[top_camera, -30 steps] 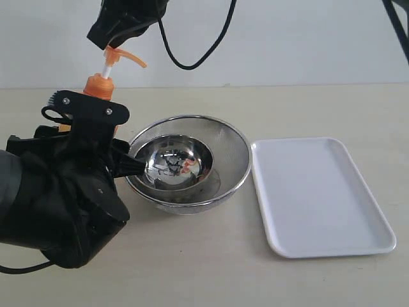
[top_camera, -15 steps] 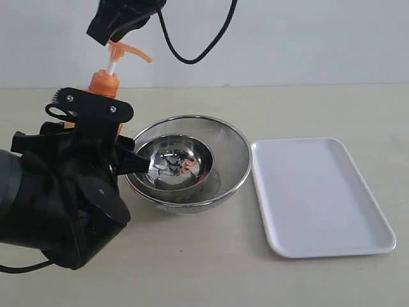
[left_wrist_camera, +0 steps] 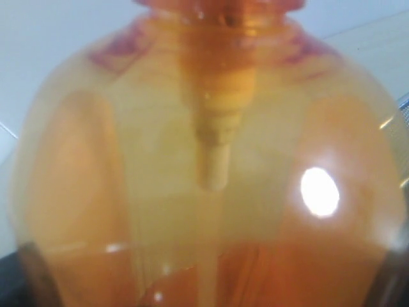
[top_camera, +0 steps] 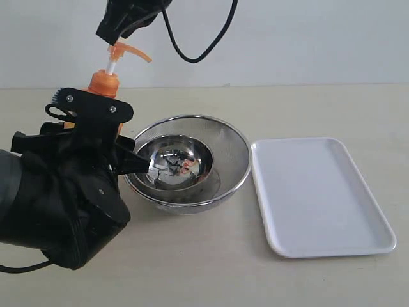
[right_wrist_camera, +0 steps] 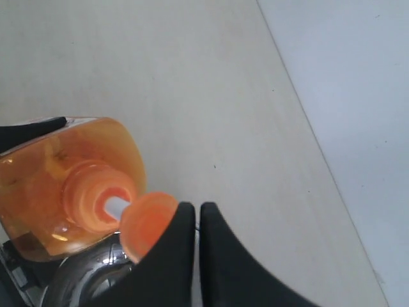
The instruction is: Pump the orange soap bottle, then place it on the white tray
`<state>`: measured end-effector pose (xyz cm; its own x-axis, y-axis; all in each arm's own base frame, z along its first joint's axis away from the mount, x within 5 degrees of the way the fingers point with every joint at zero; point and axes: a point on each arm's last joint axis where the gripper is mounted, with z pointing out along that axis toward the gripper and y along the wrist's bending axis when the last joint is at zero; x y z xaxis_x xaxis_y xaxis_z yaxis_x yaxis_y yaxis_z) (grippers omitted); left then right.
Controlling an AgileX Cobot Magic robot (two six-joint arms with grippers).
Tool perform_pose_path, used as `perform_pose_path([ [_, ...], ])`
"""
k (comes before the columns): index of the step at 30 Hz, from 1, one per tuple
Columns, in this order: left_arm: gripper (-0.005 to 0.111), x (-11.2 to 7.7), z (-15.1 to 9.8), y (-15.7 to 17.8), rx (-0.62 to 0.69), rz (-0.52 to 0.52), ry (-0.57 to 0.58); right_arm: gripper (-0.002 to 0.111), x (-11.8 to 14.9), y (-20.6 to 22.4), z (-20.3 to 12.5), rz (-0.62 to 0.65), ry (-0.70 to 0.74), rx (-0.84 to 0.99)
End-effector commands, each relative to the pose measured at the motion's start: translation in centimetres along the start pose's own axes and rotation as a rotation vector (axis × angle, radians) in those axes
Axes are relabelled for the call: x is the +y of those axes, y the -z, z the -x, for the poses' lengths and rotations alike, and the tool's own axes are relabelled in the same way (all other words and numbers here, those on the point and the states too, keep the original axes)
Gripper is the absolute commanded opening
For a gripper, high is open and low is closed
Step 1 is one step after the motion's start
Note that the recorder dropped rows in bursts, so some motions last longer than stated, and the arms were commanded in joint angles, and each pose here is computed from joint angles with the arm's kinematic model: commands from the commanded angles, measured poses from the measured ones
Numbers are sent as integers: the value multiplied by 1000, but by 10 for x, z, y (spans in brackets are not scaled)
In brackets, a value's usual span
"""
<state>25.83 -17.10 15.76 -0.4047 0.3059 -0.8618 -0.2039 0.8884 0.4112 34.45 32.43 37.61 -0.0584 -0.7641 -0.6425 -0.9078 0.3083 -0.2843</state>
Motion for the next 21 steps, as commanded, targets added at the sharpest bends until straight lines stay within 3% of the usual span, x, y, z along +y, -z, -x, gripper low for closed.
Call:
perform_pose_path([
  [1, 5, 1, 10, 3, -66, 12, -4, 0, 2, 1, 1, 16, -20, -13],
  [21, 5, 2, 10, 3, -69, 16, -4, 0, 9, -17, -6, 106, -47, 27],
])
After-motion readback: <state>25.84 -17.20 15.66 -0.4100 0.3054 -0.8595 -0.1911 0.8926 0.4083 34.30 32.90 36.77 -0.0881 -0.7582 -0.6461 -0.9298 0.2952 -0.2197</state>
